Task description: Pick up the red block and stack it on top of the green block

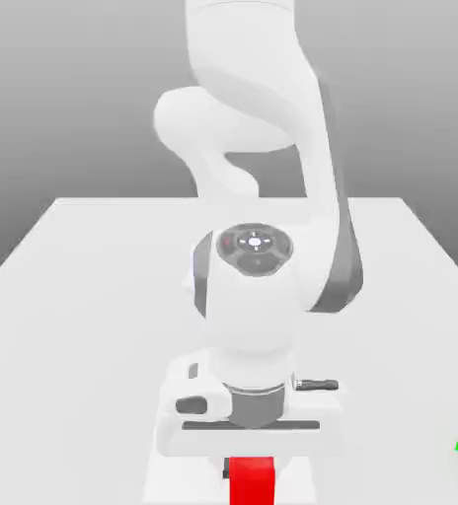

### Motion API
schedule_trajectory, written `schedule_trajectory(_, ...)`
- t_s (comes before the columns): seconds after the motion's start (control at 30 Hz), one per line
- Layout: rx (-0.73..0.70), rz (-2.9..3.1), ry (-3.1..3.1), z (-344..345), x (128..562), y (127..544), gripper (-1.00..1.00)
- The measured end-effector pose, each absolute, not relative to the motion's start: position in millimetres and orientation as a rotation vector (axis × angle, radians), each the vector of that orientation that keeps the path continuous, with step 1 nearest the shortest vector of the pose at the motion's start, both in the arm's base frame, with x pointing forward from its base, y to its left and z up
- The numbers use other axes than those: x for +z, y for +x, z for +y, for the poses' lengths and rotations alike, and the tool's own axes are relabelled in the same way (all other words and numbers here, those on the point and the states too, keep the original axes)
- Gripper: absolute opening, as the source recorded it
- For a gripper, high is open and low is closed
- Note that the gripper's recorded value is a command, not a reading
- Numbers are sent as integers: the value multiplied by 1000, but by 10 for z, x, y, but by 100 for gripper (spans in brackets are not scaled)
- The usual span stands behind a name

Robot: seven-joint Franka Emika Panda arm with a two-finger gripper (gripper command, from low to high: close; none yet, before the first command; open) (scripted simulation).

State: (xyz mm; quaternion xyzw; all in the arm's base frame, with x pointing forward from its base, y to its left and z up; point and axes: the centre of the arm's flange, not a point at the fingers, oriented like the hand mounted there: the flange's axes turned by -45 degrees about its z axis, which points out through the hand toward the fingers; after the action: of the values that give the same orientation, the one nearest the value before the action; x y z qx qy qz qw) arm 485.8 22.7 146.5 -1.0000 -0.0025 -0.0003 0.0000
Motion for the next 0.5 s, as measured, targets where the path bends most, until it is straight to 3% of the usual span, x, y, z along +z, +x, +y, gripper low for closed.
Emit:
schedule_trajectory(0.2, 0, -40, -3141, 302, 2041, 4863, -100)
schedule_trajectory(0.33, 6, -461, -3104, 1301, 2195, 4813, -100)
schedule_trajectory(0.5, 6, -987, -2979, 2557, 2336, 4433, -100)
